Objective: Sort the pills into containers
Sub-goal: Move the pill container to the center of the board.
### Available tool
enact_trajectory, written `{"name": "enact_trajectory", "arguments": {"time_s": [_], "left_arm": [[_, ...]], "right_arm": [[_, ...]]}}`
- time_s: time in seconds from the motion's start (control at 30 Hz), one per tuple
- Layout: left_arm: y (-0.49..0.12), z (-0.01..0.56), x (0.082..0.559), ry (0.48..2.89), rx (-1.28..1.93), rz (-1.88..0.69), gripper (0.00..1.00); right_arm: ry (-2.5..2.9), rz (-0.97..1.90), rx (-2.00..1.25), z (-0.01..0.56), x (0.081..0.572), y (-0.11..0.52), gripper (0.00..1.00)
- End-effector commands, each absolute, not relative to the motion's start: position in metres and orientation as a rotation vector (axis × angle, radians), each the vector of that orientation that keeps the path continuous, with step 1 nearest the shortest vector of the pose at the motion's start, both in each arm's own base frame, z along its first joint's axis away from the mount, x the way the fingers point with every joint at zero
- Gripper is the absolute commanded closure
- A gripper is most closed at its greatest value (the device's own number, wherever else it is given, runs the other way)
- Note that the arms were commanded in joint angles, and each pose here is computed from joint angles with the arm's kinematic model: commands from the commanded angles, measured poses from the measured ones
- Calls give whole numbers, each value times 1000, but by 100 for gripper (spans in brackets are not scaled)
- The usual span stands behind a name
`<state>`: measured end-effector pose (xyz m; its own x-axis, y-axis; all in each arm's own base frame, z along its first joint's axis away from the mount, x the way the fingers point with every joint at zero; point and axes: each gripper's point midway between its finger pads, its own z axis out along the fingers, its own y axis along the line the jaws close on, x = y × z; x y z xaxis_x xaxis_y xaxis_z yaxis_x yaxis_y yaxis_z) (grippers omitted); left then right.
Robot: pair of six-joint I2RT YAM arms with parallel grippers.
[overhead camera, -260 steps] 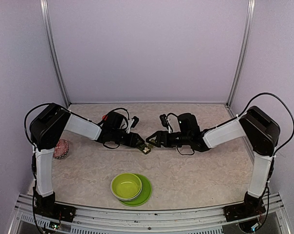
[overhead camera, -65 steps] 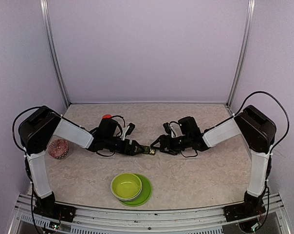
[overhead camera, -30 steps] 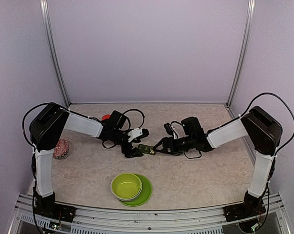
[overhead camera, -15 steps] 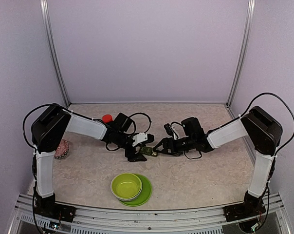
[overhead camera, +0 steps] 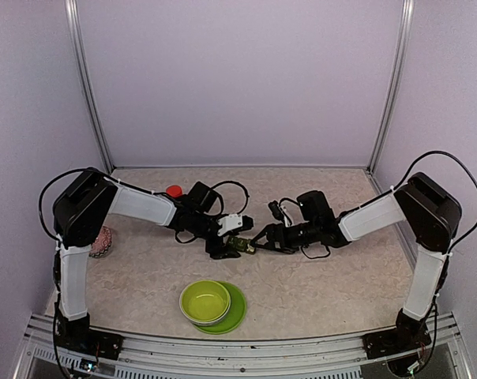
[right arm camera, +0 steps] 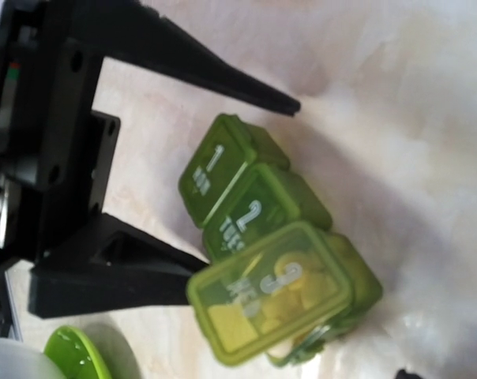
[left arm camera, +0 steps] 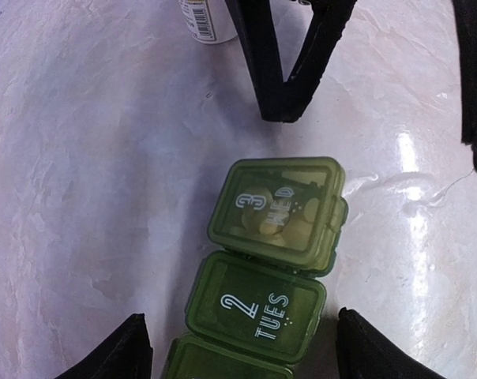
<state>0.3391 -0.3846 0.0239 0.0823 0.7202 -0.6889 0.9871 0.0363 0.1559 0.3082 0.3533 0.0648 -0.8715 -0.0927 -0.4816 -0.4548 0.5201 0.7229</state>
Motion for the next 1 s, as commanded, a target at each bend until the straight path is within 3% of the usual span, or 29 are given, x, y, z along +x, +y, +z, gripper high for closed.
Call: {"name": "enact_trajectory", "arguments": {"time_s": [0.0,0.2,0.53,0.97], "left_arm": [[-390,25,335,1648,1762,-522,24],[-392,26,332,1637,1771,-527,29],[-397,21,325,1685,1766,-549,50],[-394,65,324,1643,1557,-529,50]], "right_arm": [[2337,1310,-453,79,313,350,16],[2340,1311,-452,79,313,349,16],[2340,1321,-442,79,315,345,16],[2344,1399,-413,77,313,343,16]]}}
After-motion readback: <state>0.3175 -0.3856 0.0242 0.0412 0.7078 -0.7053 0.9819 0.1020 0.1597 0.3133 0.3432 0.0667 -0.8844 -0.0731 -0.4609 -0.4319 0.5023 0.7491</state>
